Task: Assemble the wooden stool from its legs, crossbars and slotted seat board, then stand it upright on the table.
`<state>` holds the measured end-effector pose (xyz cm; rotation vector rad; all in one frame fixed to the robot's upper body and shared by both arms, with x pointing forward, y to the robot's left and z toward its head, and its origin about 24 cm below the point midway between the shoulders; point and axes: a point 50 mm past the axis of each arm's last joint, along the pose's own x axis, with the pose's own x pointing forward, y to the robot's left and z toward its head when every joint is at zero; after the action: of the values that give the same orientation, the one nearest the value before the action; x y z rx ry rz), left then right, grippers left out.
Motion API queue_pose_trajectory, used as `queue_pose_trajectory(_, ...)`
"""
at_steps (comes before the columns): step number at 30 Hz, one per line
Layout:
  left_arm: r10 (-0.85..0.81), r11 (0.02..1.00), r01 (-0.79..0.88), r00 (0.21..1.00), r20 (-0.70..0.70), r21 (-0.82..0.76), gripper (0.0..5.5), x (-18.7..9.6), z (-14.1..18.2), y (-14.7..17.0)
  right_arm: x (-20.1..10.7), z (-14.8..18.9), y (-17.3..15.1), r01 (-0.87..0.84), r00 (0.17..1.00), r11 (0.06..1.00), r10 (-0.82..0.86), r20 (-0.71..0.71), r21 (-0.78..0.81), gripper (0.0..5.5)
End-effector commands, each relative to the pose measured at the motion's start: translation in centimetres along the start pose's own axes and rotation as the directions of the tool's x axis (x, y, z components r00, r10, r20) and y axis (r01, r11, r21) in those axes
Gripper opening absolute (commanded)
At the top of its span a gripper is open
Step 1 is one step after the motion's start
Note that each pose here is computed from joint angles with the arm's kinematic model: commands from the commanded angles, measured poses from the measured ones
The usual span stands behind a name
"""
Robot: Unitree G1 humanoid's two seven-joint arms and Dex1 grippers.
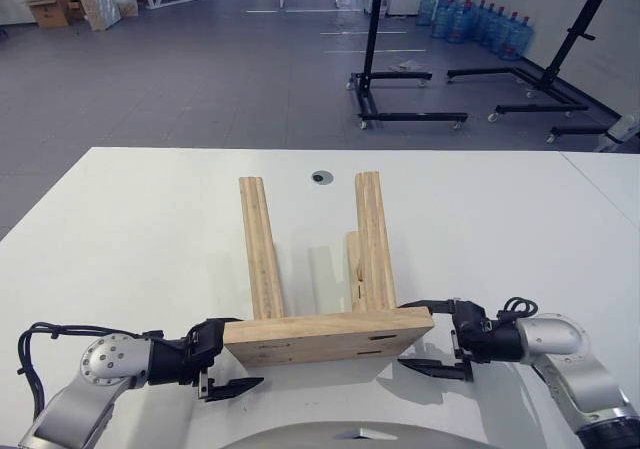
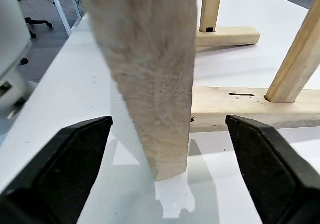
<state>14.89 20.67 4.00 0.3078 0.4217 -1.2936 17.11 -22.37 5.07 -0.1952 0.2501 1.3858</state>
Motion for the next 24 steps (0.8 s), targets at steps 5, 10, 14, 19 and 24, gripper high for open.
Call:
queue_pose_trajectory(5,-0.024,0.999,0.025,1.000,0.012,-0.041,3.05,0.3,-1.5,0.0,-0.1,0.4,-0.4,-0.078,0.997,0.996,0.077,-0.028,-0.031,2.65)
queue_pose_trajectory(10,-0.047,0.999,0.048,0.999,0.012,-0.014,2.31,0.6,-1.5,0.7,-0.4,0.8,-0.4,-0.079,0.997,0.996,0.078,-0.020,-0.037,1.77)
queue_pose_trajectory(14,-0.069,0.997,0.072,0.994,0.080,-0.030,1.59,0.7,-1.0,1.3,-0.5,1.6,-0.1,-0.069,0.997,0.997,0.069,0.019,-0.029,1.35)
queue_pose_trajectory(19,-0.136,0.971,0.205,0.898,0.419,-0.124,1.53,-1.5,4.2,1.5,-0.8,4.7,0.6,-0.090,0.978,0.994,0.075,0.194,0.070,1.35)
queue_pose_trajectory(24,-0.154,0.963,0.254,0.799,0.581,-0.095,1.53,-2.7,8.7,1.9,-2.1,7.3,1.5,-0.169,0.944,0.963,0.097,0.314,0.210,1.35)
